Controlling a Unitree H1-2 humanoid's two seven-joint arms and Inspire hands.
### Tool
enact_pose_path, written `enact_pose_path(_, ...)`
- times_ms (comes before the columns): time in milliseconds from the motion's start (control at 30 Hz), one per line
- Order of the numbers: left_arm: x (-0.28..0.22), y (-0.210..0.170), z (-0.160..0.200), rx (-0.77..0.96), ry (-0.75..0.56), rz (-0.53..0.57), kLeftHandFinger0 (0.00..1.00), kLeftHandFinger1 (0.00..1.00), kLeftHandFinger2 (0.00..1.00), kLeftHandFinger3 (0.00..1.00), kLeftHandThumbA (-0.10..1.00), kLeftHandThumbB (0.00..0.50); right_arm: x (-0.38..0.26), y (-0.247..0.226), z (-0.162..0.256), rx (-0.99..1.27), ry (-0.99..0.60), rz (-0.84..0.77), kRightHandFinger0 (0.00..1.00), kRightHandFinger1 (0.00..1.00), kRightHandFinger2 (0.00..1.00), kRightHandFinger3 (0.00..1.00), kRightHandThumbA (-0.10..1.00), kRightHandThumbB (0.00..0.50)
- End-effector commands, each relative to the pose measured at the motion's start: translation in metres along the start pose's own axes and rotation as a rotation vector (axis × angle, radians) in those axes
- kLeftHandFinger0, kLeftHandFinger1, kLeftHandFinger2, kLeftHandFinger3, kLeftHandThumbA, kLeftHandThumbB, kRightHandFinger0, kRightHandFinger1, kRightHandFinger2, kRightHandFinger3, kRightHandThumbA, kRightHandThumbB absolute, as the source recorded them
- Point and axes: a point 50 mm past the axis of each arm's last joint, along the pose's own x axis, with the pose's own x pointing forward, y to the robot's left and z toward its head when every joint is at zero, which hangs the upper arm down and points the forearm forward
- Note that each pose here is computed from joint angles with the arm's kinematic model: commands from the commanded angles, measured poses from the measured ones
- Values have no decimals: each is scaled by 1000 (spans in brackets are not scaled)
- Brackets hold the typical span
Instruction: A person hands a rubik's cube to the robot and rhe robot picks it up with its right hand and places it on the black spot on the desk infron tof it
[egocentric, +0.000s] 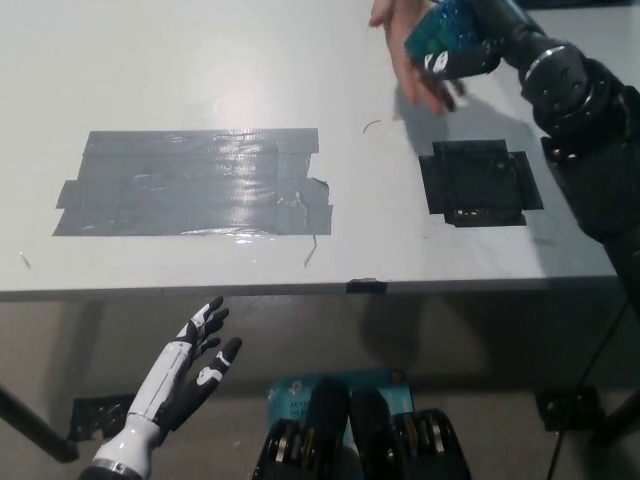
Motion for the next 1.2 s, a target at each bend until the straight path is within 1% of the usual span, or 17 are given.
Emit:
enact_pose_path(0,3,7,12,29,-48,-9,973,1000,1000,1000,809,164,-5,-53,13,-27,-96,-149,199,700,950,885,-100,191)
enact_pose_path(67,3,7,12,28,-47,-10,977,1000,1000,1000,805,163,-7,-59,0,-2,-46,-146,106,631,937,919,-100,180)
enact_pose_path(200,4,7,12,24,-55,-6,977,1000,1000,1000,798,152,-7,-59,-25,-43,21,-146,60,586,946,1000,-100,184)
enact_pose_path(233,4,7,12,21,-53,-7,977,1000,1000,1000,795,147,-8,-57,-30,-45,28,-143,68,603,963,1000,-100,178)
enact_pose_path(267,4,7,12,17,-51,-6,978,1000,1000,1000,792,147,-9,-51,-43,-39,45,-132,176,704,1000,1000,-100,174)
enact_pose_path(433,4,6,12,14,-49,-3,983,1000,1000,1000,792,153,-9,-29,-76,-29,102,-78,141,668,993,995,-100,242)
enact_pose_path(567,4,8,11,10,-53,1,978,1000,1000,1000,788,144,-8,-1,-100,-33,141,-32,139,685,1000,995,-100,234)
enact_pose_path(767,6,7,12,8,-49,2,976,1000,1000,1000,794,150,-9,37,-118,-27,173,37,295,825,1000,1000,-100,226)
enact_pose_path(833,6,7,11,10,-54,2,975,1000,1000,1000,796,151,-9,46,-120,-33,179,48,166,747,1000,1000,-100,199)
enact_pose_path(900,6,7,10,8,-53,1,975,1000,1000,1000,797,153,-9,52,-121,-46,182,59,167,784,1000,1000,-100,181)
enact_pose_path(933,7,8,10,8,-52,0,976,1000,1000,1000,799,155,-8,55,-120,-46,180,63,320,936,1000,1000,-100,199)
enact_pose_path(967,7,8,11,8,-51,-1,977,1000,1000,1000,800,156,-8,55,-119,-46,177,64,401,975,1000,1000,-100,202)
enact_pose_path(1000,7,8,11,8,-52,-1,977,1000,1000,1000,800,156,-8,53,-115,-54,177,80,834,1000,1000,1000,-5,248)
enact_pose_path(1033,7,9,12,15,-54,-4,976,1000,1000,1000,802,154,-8,49,-110,-19,175,107,893,1000,1000,1000,195,285)
enact_pose_path(1067,8,9,12,16,-55,-4,975,1000,1000,1000,803,154,-8,46,-109,24,162,130,796,984,1000,1000,235,310)
enact_pose_path(1100,8,9,12,19,-59,-5,973,1000,1000,1000,804,148,-9,41,-106,15,139,167,1000,1000,1000,1000,329,326)
enact_pose_path(1167,9,10,14,24,-61,-6,970,1000,1000,1000,806,146,-9,34,-103,-1,103,179,1000,1000,1000,1000,520,390)
